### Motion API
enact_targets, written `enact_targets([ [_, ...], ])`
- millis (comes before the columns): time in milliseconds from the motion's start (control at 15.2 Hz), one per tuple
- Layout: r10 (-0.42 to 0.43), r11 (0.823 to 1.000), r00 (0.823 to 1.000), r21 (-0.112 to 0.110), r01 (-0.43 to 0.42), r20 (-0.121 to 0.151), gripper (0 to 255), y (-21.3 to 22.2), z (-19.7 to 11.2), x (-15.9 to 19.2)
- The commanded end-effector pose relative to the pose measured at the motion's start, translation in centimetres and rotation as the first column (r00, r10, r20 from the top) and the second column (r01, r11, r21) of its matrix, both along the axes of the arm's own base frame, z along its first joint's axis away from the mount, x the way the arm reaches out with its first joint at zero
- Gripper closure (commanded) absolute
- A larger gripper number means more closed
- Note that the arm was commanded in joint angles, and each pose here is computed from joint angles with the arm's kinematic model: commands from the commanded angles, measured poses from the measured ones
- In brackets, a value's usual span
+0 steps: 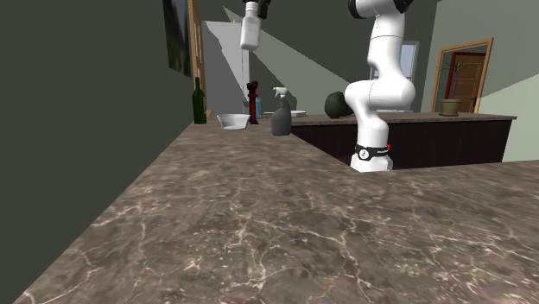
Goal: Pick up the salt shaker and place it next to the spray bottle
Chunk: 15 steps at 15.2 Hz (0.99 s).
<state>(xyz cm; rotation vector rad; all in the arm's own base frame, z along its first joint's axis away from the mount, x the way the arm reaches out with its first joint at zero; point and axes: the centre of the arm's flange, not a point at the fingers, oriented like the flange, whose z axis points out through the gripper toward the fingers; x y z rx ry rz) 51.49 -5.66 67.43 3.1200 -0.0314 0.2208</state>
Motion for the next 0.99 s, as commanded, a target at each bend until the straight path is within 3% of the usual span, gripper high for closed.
enact_targets([
  [0,0.000,1.000,1.000,0.000,0.000,0.000,255,-1.7,0.1,-1.7],
  [924,0.000,1.000,1.000,0.000,0.000,0.000,255,-14.9,0.1,-14.6],
])
